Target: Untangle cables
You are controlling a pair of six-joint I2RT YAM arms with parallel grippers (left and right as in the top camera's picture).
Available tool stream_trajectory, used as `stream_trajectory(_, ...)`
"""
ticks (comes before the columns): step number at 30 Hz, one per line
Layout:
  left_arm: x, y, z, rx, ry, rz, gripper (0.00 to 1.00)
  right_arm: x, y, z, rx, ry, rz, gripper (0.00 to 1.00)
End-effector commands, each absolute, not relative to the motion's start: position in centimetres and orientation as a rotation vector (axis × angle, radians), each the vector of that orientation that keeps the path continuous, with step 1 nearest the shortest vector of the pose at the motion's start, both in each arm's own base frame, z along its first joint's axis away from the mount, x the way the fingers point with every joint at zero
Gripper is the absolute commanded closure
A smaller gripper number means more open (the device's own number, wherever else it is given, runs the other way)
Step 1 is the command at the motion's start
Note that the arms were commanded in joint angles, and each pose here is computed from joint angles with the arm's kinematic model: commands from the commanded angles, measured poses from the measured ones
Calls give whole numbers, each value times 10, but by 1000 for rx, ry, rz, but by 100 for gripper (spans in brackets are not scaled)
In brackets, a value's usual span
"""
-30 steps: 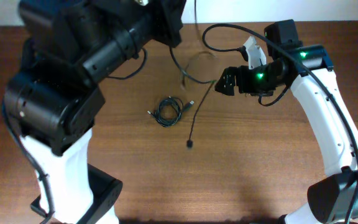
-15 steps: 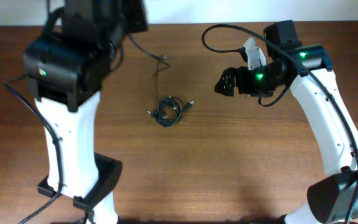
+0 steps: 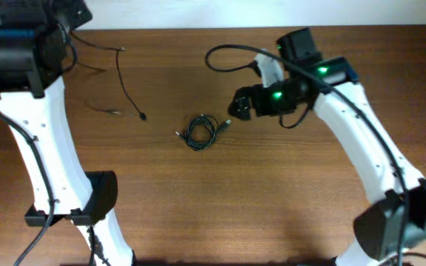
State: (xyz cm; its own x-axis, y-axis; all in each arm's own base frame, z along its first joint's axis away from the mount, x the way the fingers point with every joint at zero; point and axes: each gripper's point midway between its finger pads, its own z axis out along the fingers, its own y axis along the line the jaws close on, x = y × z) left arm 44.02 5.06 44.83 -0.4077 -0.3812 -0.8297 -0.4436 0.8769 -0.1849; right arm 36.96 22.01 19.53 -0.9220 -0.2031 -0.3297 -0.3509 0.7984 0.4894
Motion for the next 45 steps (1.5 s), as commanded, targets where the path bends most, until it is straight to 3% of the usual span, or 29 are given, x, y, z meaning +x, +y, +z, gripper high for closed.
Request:
stream_trajectory(1,442,65,414,-669,2143,134,100,369,244,159,-428,2808,851,1)
stream_trajectory(4,446,65,388,-675,2224,160,100,372,251,136,-380,2865,804,2)
stream_trajectory(9,453,58,345,-669,2363,151,100,376,269,102,-414,2895,771,19)
stream_trajectory(14,460,56,313,-671,2439,162,100,379,291,74,-481,2886,729,20)
stream_trajectory(27,461,56,301,-673,2467,172,100,391,297,23,-352,2934,562,37)
stream_trajectory(31,461,56,301,-673,2467,172,100,386,305,16,-376,2941,560,47)
stream_trajectory(36,461,56,301,-673,2468,172,100,386,309,17,-391,2925,556,76)
stream_trajectory(40,461,56,301,-673,2468,173,100,388,298,13,-374,2937,460,85)
stream_trajectory(42,461,56,301,-673,2468,173,100,388,292,11,-367,2943,410,96)
stream_trajectory(45,461,56,301,-674,2469,173,100,386,290,10,-366,2954,399,96)
